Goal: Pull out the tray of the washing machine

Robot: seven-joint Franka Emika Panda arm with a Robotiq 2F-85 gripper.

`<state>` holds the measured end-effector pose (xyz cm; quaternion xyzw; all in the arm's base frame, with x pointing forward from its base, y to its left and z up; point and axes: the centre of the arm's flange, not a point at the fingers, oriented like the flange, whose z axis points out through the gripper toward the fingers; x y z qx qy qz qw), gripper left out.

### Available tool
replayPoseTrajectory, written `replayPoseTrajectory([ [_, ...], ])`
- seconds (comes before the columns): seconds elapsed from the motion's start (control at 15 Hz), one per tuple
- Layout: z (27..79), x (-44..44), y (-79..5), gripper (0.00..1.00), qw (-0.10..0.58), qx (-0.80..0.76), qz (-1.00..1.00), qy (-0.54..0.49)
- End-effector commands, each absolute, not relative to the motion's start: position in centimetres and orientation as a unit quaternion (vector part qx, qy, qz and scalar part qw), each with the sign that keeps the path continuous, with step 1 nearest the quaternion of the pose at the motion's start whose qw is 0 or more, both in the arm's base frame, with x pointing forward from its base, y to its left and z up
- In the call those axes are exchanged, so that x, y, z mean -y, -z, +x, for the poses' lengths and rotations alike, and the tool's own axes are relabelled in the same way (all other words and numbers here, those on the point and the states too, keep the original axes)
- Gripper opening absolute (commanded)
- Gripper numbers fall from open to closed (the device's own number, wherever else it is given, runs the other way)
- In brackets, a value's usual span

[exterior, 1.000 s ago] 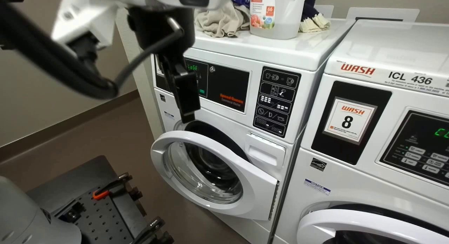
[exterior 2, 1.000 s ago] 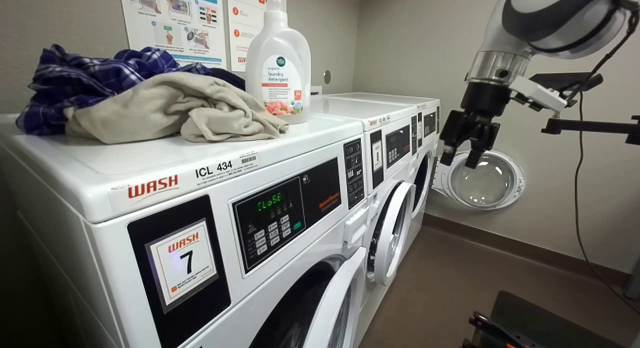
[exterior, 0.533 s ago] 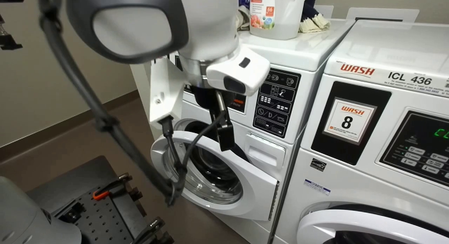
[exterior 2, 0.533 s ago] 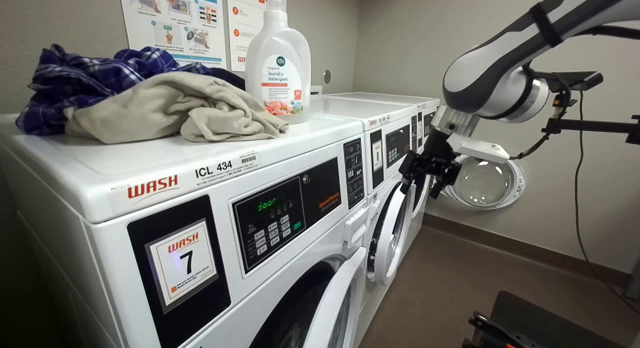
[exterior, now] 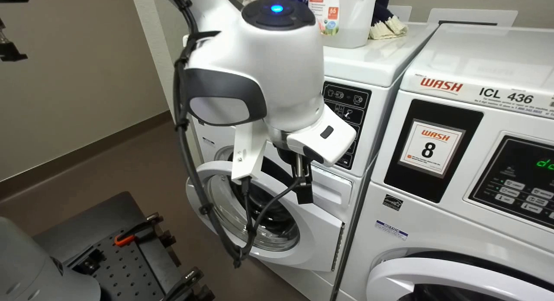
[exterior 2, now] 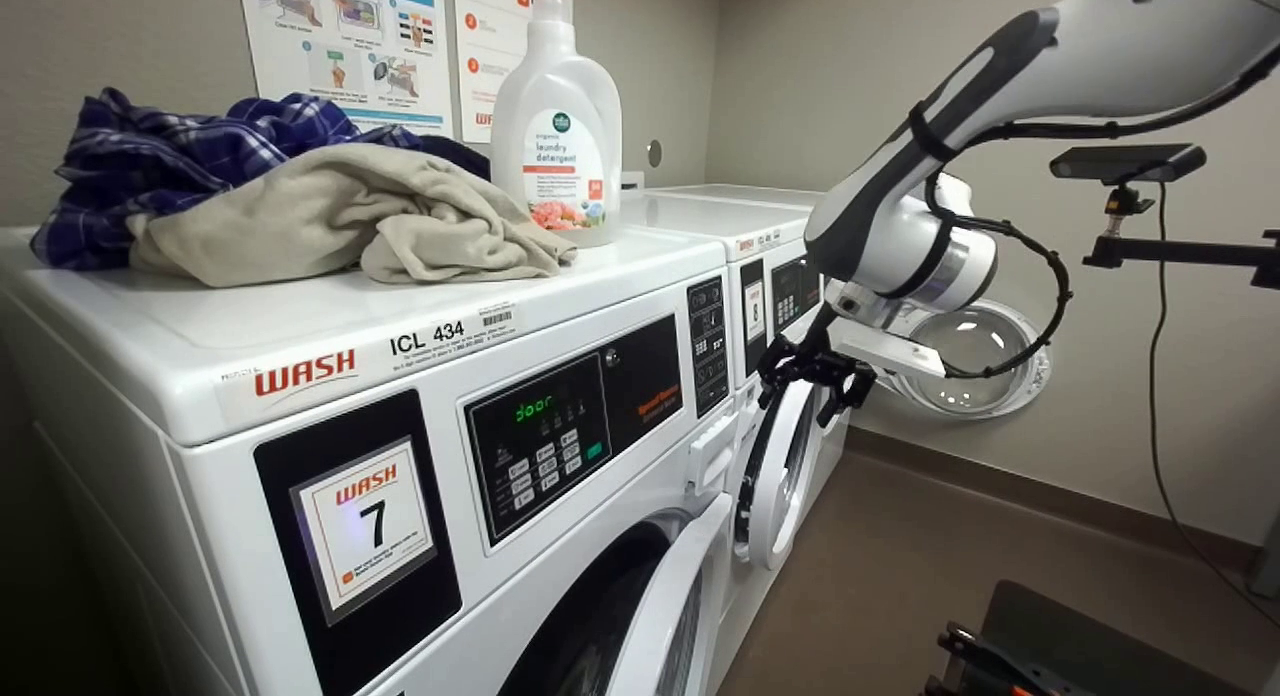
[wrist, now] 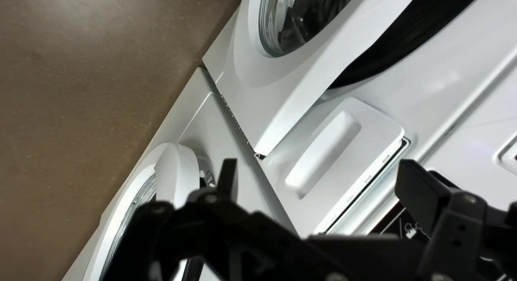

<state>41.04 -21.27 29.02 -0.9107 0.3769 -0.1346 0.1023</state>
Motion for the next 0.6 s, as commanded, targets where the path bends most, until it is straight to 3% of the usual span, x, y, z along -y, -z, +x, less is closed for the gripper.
replayPoseTrajectory([
  [0.0,44.2,22.6,-26.7,1.00,0.105,-0.396,-0.898,0.163],
  [0.53,46.6,24.0,-22.8,1.00,0.097,-0.422,-0.885,0.168],
])
